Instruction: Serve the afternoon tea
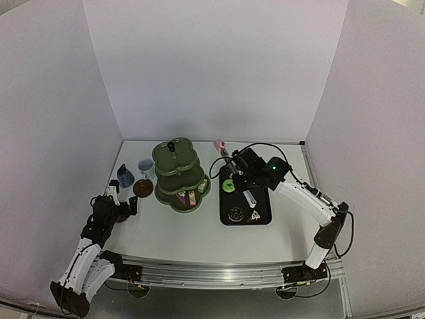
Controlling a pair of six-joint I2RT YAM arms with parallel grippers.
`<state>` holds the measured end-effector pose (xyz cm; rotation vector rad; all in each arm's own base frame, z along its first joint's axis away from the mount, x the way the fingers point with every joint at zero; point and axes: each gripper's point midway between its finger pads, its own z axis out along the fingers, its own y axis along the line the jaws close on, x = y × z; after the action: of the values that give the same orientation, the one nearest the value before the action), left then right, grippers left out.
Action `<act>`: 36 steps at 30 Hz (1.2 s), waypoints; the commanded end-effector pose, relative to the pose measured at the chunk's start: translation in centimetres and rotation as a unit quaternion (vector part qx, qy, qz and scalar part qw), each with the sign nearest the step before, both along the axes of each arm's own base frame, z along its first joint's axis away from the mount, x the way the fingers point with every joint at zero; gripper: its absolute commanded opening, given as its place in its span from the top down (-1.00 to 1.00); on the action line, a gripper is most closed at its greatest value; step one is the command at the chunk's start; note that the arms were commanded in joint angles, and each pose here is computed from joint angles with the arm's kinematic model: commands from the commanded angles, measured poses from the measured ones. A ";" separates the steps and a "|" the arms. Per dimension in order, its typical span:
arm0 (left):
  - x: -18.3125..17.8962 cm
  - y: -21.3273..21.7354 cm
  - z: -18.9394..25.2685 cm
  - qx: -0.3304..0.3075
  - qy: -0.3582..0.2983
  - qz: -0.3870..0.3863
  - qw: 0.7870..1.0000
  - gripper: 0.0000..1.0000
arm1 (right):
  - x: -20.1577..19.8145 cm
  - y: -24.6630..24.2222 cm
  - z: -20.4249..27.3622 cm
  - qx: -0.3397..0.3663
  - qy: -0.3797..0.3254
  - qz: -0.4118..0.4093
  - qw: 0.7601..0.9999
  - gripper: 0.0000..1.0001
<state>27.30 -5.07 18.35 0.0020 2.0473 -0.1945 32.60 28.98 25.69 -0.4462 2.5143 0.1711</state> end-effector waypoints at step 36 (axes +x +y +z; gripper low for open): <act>0.6 0.0 1.4 -0.006 -0.027 0.000 1.000 -0.99 | -3.4 11.4 -4.1 -0.001 0.069 0.134 0.989 0.47</act>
<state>27.34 -4.87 18.35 -0.0052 2.0468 -0.1908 29.15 39.71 20.09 -0.7870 2.6205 0.2861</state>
